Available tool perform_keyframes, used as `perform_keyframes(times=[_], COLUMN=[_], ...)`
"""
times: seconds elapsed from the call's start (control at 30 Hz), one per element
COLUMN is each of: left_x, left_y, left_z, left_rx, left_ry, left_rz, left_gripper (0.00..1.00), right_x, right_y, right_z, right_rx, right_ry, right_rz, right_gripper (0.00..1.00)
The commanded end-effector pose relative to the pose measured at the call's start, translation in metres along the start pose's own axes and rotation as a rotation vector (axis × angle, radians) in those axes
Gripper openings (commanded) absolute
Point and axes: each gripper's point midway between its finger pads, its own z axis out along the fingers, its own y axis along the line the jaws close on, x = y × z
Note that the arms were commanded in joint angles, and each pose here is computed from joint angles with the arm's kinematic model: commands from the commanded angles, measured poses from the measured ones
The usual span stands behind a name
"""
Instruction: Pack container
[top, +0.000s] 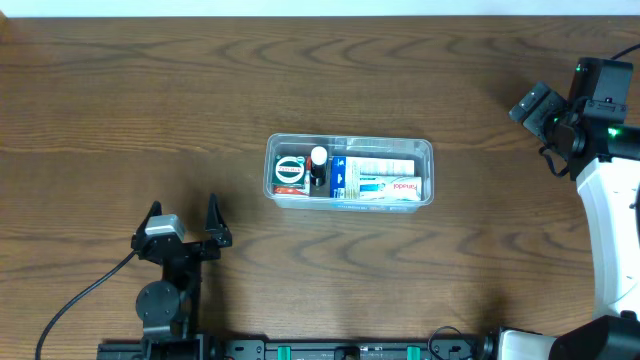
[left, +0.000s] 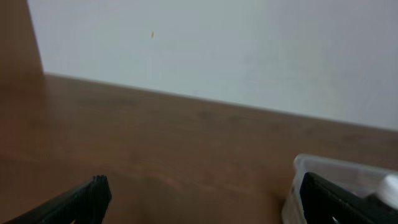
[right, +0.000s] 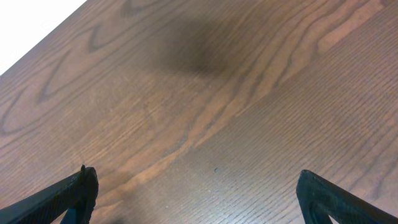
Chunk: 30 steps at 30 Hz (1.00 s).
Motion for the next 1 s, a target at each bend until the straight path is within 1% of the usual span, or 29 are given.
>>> perform_keyframes(times=[0.0,0.07,0.1,0.97], left_x=[0.011,0.027,0.028,0.028], left_y=[0.004,0.006,0.008,0.009], left_z=[-0.001,-0.002,-0.002,-0.002], left_rx=[-0.012,-0.022,-0.034,-0.041], left_ry=[0.042,0.105,0.108,0.109], left_rz=[-0.005,-0.005,-0.005,-0.005], left_gripper=[0.98,0.98,0.98,0.98], right_x=[-0.001,-0.001,-0.001,-0.001], right_y=[-0.001,-0.001,-0.001,-0.001], right_z=[0.000,0.000,0.000,0.000], right_rx=[0.003,0.003,0.003,0.003], right_ry=[-0.001,0.000,0.000,0.000], right_rz=[0.011,0.011,0.011,0.011], right_gripper=[0.99,0.99,0.99,0.99])
